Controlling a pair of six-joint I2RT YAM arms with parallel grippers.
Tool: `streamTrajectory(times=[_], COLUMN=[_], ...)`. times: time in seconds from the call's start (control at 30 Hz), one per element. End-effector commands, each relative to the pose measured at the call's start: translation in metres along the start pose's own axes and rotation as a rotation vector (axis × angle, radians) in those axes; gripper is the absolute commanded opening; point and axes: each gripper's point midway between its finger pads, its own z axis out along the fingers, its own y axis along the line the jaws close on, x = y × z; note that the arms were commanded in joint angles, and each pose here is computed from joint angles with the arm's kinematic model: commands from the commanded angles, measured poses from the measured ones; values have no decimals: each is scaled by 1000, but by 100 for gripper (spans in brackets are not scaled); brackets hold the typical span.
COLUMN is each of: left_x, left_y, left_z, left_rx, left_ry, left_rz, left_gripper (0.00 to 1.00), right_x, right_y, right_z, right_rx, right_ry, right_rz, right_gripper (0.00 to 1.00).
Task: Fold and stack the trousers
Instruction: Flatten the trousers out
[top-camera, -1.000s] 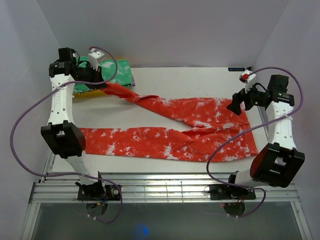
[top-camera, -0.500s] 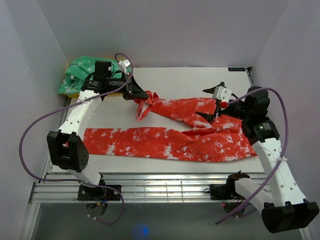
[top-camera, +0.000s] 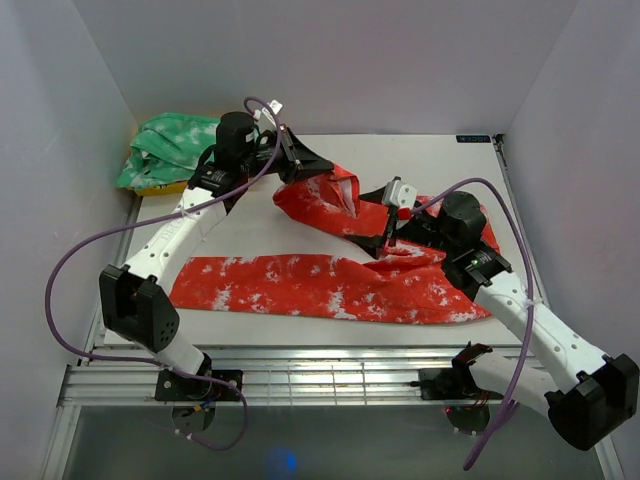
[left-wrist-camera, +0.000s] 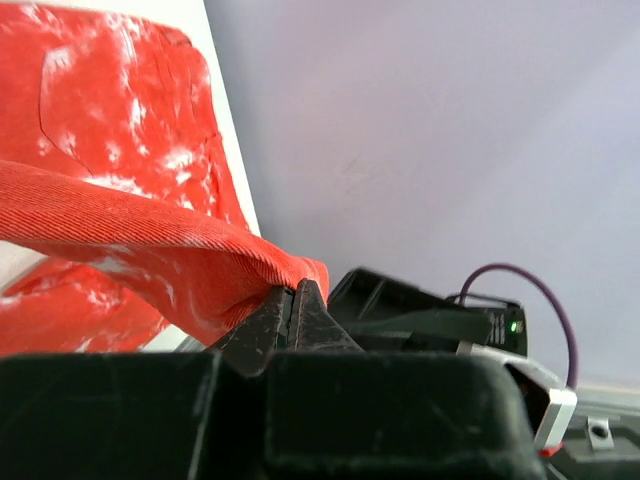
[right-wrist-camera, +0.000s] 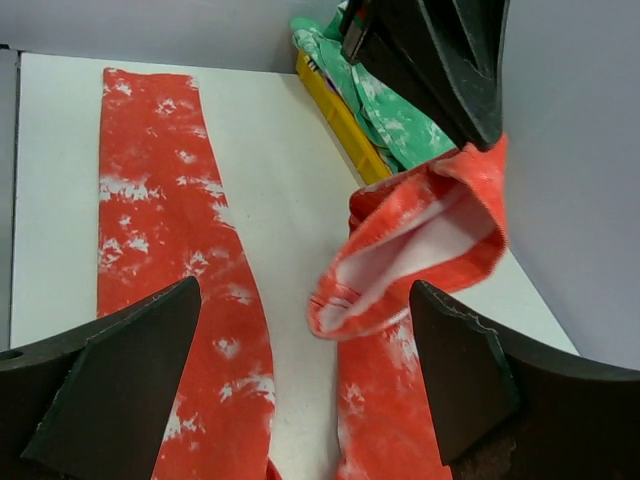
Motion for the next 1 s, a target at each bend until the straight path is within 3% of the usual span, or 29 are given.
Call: streamTrajectory(times=[0.0, 0.17, 0.23, 0.37, 0.47, 0.57, 0.6, 0.63, 0.8, 0.87, 0.97], left_x=[-33, -31, -26, -10, 1, 19, 25, 29, 58, 69, 90], left_y=[-21, -37, -37, -47, -47, -50, -57, -58, -51, -43, -32], left_z=[-4, -11, -14, -30, -37, -46, -53, -56, -73, -77, -93], left_rx=[36, 103, 114, 162, 182, 225, 253, 260, 279, 281, 296], left_ry=[-156, -167, -159, -151, -138, -89, -83, -77, -28, -4, -1], left_rz=[0, 14, 24, 68, 76, 99, 130, 146, 246, 292, 507], left_gripper=[0, 0, 0, 0, 0, 0, 0, 0, 1, 16, 42], right_x=[-20, 5, 19, 25, 21, 13, 11, 8, -15, -25, -48], right_y=[1, -31, -46, -68, -79, -95, -103, -107, -118, -116, -97], right_z=[15, 29, 35, 42, 46, 47, 46, 45, 39, 37, 31], right_rx=[22, 192, 257, 327, 366, 413, 432, 447, 438, 418, 327], right_ry=[-98, -34, 10, 37, 22, 10, 6, 0, -61, -82, -147], right_rz=[19, 93, 103, 98, 105, 85, 71, 54, -31, -79, -152], right_gripper=[90, 90, 100, 90, 70, 37, 13, 8, 8, 8, 8])
